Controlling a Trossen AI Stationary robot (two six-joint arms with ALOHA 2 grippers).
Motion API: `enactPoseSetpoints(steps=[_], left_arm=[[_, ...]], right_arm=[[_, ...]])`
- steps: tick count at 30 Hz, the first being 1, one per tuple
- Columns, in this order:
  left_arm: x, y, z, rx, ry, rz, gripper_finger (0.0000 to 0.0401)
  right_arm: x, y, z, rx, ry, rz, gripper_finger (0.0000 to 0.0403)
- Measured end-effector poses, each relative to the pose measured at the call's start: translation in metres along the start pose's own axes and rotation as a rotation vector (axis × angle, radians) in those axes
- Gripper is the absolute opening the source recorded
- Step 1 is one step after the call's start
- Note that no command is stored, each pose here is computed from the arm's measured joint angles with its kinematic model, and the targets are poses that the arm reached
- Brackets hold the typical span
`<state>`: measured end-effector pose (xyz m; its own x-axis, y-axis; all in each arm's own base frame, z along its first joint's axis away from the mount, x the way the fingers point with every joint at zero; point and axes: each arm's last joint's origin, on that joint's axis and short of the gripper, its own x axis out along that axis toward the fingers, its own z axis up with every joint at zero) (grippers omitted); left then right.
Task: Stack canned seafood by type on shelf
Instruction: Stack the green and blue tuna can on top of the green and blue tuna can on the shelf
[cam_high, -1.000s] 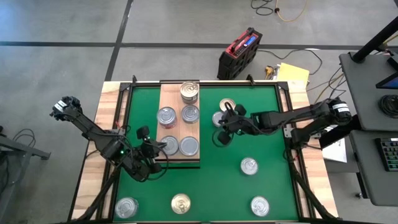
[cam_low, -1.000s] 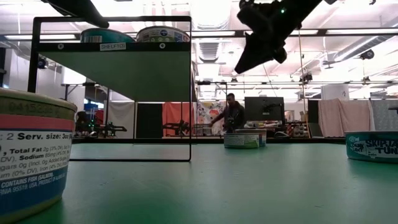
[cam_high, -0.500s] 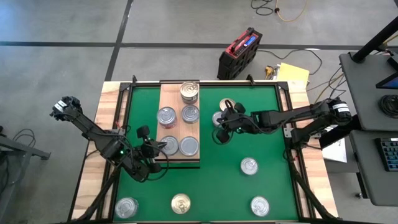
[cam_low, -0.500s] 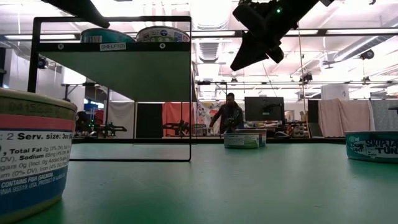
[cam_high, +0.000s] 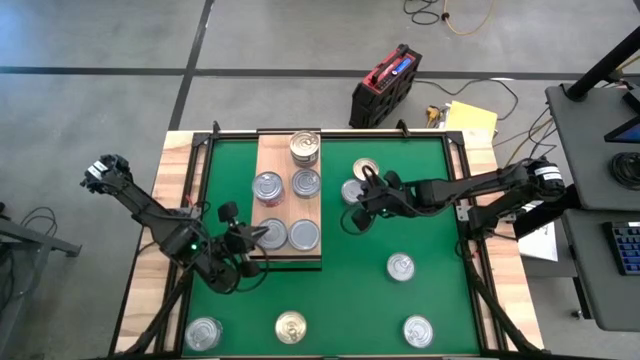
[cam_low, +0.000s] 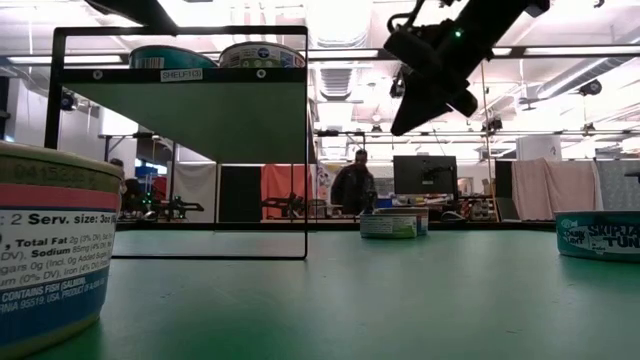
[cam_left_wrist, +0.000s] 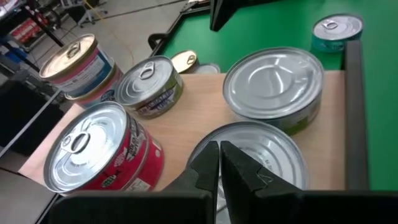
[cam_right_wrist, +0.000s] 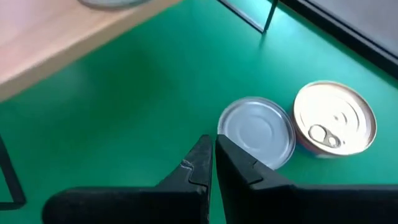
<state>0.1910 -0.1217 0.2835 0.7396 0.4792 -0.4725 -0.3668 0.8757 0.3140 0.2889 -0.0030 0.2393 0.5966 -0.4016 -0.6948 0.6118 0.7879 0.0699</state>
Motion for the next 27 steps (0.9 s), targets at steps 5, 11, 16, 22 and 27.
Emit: enactPoseSetpoints(steps=[5,11,16,22,27], left_arm=[[0.0,-0.001,0.001,-0.013,-0.007,0.001,0.0],[0.004,-0.007,-0.002,-0.007,0.004,0.009,0.0],[0.006,-0.009,-0.001,-0.014,-0.004,0.013,0.0],[0.005,-0.011,0.001,-0.038,-0.022,0.007,0.0],[0.005,-0.012,0.003,-0.058,-0.034,0.001,0.0]], right_arm=[[0.001,-0.002,-0.004,-0.006,0.025,-0.016,0.0012],[0.0,-0.003,-0.006,-0.005,0.048,-0.03,0.0012],[-0.002,-0.001,-0.009,0.032,0.114,0.05,0.0012],[-0.009,0.009,-0.021,0.059,0.229,0.132,0.0012],[-0.018,0.017,-0.037,0.069,0.334,0.144,0.0012]])
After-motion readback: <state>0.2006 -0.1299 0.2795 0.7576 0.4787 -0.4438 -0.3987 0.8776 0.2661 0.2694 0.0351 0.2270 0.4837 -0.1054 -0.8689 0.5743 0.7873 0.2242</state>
